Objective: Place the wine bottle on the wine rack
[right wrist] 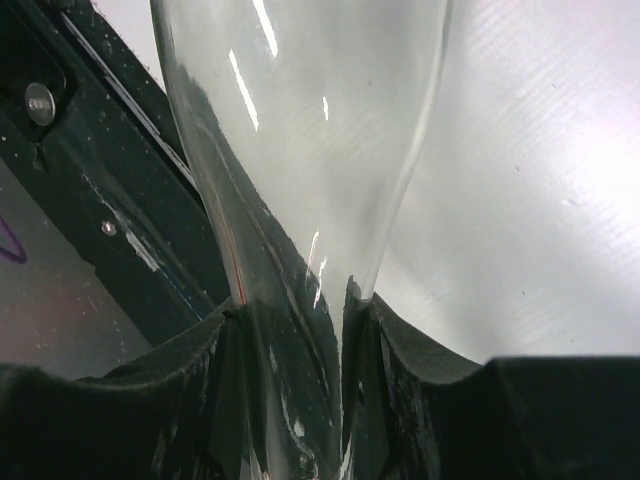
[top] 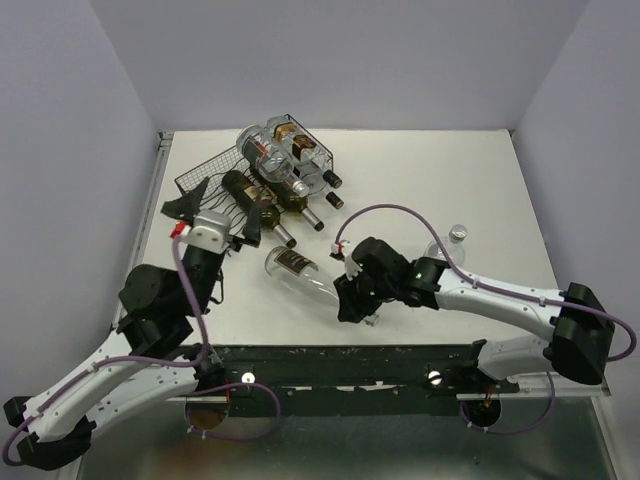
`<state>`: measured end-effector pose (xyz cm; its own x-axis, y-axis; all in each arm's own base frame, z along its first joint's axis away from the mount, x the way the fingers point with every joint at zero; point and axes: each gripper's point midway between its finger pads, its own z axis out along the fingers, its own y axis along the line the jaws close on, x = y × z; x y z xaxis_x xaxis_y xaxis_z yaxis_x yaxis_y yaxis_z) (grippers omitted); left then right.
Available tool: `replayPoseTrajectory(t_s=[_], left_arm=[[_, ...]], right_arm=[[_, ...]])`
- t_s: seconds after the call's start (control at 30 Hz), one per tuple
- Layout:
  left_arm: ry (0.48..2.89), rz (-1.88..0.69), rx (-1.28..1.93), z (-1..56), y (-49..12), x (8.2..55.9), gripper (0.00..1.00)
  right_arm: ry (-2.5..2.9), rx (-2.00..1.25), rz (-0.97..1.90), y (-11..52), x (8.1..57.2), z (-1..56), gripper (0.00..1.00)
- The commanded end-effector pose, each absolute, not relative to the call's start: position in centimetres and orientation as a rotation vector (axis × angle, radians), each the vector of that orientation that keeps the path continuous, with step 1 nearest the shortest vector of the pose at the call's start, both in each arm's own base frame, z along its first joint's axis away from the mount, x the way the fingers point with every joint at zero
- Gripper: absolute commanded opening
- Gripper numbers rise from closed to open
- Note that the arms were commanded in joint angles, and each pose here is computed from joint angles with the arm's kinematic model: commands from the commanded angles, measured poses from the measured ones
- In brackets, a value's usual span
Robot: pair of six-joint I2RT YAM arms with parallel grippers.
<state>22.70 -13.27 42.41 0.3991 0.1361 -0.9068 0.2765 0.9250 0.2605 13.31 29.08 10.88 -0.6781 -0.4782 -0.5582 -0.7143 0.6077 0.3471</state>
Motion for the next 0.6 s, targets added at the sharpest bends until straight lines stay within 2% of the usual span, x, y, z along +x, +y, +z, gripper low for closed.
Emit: replayPoseTrajectory(t_s=[0.0, 0.27, 0.57], left_arm=[[1.125, -0.191, 0.171, 44.3, -9.8, 21.2, 0.99], [1.127, -0.223, 0.161, 44.3, -9.0, 20.3, 0.99], [1.163, -0.133, 0.146, 43.8, -7.6, 20.7, 0.99]], right_arm=[[2.080, -0.863, 0.952, 36.3, 16.9, 18.6, 0.01], [2.087, -0.816, 0.948, 40.4, 19.2, 18.1, 0.01], [2.087, -0.824, 0.952, 43.6, 20.8, 16.2, 0.01]])
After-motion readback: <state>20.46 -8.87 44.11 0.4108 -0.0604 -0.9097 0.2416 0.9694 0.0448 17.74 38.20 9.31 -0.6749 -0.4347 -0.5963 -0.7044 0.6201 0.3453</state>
